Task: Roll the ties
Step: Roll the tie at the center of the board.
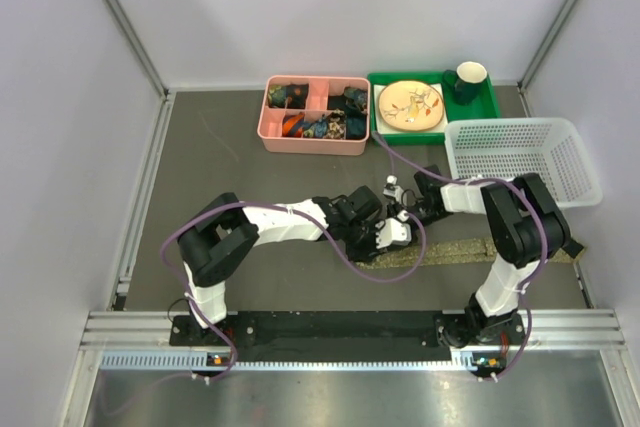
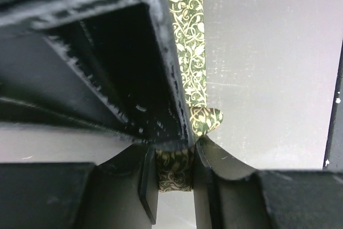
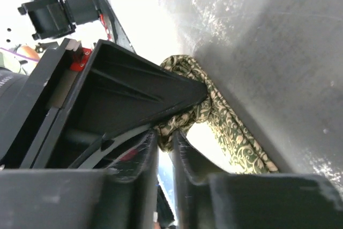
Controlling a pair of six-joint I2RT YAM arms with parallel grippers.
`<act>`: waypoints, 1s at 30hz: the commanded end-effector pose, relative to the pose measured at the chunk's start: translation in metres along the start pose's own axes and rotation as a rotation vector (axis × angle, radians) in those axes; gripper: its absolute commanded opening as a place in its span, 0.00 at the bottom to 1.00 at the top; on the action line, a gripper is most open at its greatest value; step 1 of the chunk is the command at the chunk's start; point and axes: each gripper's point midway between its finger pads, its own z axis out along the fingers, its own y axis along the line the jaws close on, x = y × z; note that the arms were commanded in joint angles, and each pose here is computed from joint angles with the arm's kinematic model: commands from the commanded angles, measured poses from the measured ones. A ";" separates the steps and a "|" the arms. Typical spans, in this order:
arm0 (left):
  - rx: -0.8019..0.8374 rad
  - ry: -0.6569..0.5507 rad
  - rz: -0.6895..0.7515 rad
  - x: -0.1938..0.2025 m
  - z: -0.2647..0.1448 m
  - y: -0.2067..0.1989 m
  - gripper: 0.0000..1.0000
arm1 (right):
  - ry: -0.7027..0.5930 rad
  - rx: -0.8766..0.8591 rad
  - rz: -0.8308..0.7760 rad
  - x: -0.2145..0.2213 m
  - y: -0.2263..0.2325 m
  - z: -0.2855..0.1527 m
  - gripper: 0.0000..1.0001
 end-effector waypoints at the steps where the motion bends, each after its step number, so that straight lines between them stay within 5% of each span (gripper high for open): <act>1: 0.018 0.176 -0.055 0.053 0.009 -0.009 0.31 | 0.010 0.056 -0.069 -0.002 -0.011 0.007 0.06; 5: 0.015 0.172 -0.060 0.053 0.007 -0.009 0.33 | 0.016 0.113 -0.078 0.000 -0.020 0.004 0.00; 13: -0.024 0.016 -0.032 0.025 -0.018 -0.001 0.66 | -0.009 0.197 -0.113 -0.008 -0.033 0.001 0.00; 19: -0.059 -0.123 0.036 0.000 -0.029 0.002 0.70 | -0.019 0.221 -0.134 -0.010 -0.036 -0.001 0.00; 30: -0.039 -0.185 0.038 -0.034 -0.007 0.007 0.74 | -0.033 0.198 -0.143 -0.012 -0.029 0.000 0.00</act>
